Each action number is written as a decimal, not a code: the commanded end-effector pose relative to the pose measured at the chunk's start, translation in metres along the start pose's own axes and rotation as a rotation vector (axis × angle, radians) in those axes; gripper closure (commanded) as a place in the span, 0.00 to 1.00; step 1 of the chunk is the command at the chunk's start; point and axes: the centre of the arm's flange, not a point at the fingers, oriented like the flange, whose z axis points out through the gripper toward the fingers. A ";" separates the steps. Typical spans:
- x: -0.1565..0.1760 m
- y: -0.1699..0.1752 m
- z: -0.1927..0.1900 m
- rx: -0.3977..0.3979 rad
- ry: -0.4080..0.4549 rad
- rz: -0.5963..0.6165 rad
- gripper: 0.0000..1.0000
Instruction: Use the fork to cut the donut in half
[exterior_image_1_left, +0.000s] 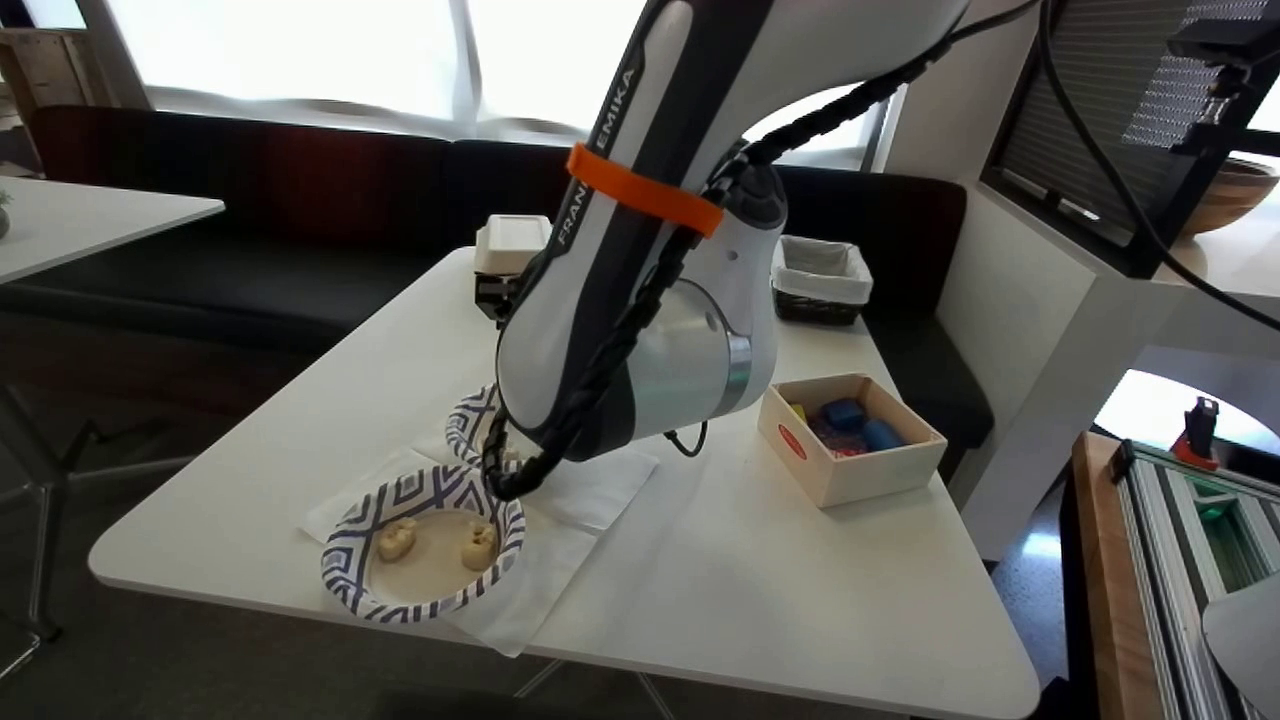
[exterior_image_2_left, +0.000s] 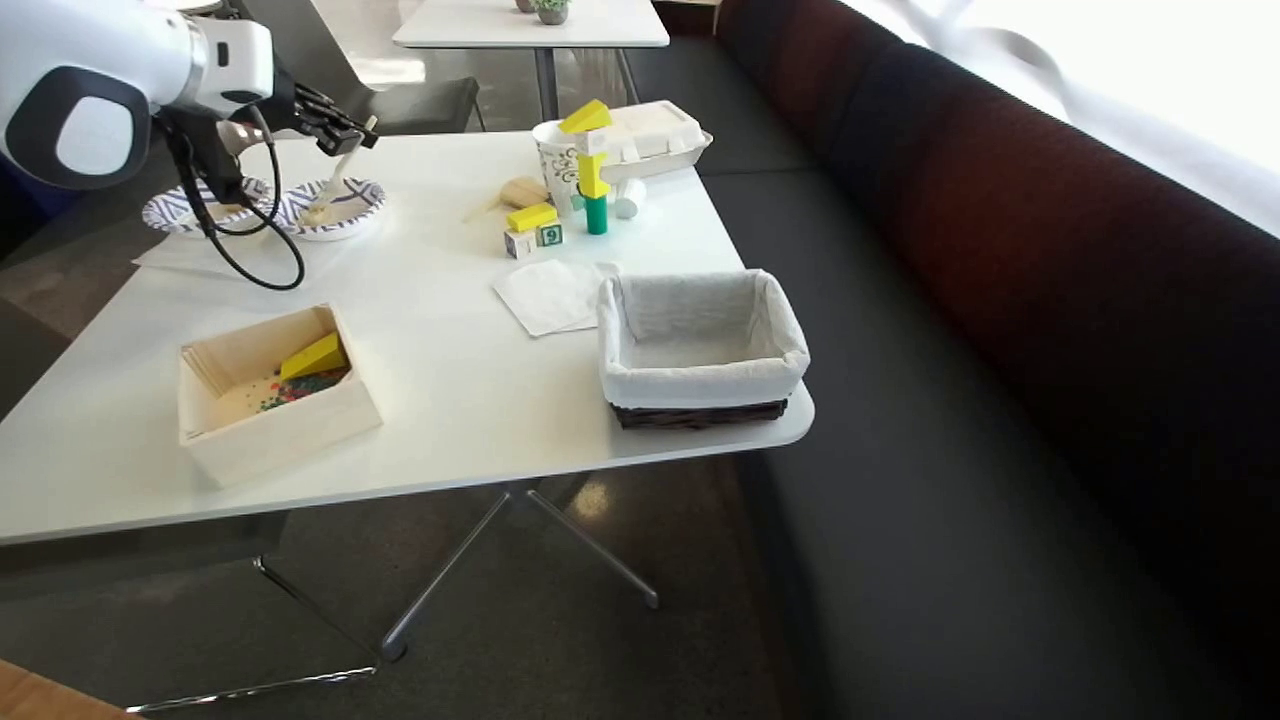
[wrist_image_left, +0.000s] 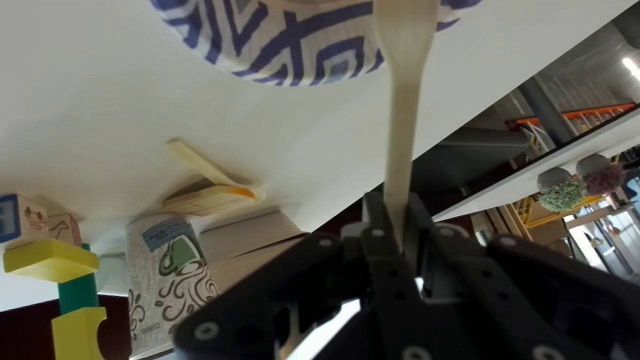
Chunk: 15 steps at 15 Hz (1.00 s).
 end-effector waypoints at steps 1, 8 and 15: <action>-0.008 -0.005 -0.003 -0.038 0.033 -0.009 0.97; -0.013 -0.009 -0.001 -0.072 0.096 0.001 0.97; -0.021 -0.018 0.011 -0.087 0.127 0.011 0.97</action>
